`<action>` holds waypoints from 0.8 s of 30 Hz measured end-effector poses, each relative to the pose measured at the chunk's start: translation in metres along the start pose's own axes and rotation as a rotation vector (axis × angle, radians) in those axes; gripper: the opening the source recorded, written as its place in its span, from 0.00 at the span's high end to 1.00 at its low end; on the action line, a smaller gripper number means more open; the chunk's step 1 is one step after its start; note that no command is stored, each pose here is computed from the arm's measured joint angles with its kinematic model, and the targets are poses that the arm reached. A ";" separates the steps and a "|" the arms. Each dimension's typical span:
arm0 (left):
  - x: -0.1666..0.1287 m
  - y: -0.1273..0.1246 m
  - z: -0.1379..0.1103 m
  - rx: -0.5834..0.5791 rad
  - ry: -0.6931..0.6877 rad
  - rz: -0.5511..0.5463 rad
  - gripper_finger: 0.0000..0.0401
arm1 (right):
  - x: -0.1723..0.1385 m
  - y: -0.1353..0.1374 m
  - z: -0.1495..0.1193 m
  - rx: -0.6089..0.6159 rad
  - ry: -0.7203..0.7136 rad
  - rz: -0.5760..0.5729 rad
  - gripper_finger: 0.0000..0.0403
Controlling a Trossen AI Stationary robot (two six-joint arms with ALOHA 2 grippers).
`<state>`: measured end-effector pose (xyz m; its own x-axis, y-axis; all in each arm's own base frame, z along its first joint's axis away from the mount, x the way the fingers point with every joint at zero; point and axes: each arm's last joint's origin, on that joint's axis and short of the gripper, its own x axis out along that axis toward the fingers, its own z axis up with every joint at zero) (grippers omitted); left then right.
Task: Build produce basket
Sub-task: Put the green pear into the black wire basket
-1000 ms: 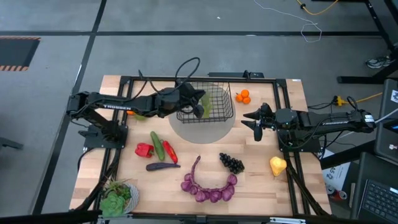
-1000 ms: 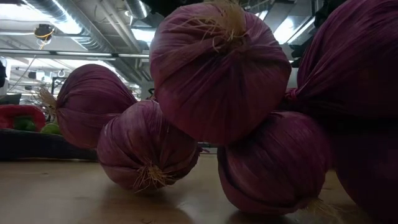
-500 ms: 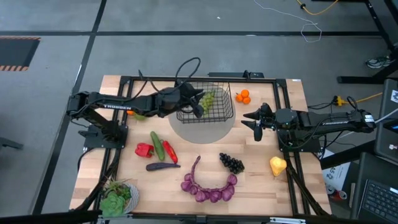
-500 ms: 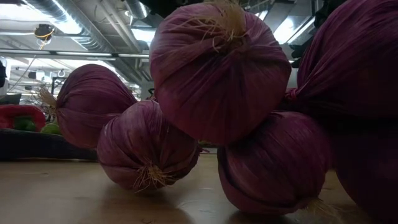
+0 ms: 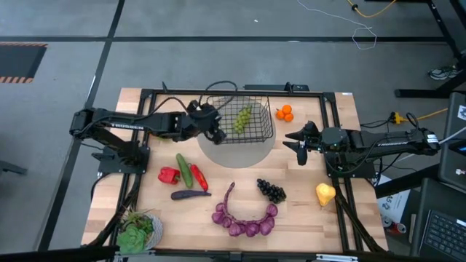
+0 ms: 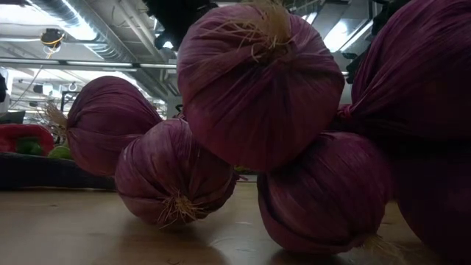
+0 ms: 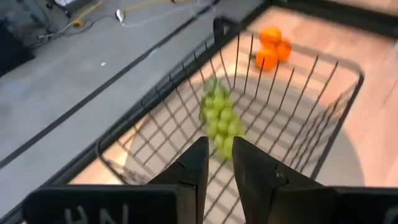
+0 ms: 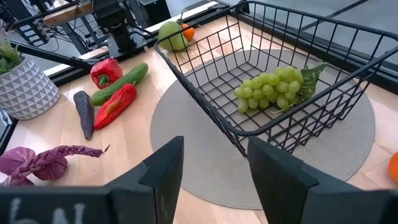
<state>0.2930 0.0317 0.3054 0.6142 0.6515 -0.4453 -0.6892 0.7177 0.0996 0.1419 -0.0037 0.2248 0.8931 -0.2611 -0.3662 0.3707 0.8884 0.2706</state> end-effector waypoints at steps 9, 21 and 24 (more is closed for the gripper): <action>-0.010 -0.002 -0.019 -0.017 0.091 0.120 0.83 | 0.000 0.000 0.000 -0.001 0.001 -0.001 0.55; -0.030 0.037 -0.052 -0.294 0.323 0.457 0.83 | 0.002 0.000 -0.001 -0.004 0.010 -0.007 0.55; -0.033 0.043 -0.057 -0.351 0.370 0.521 0.83 | 0.004 0.000 -0.002 -0.008 0.023 -0.012 0.55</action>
<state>0.2208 0.0271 0.2742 0.0449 0.7169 -0.6957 -0.9775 0.1753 0.1177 0.1448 -0.0037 0.2215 0.8823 -0.2634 -0.3900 0.3795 0.8883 0.2586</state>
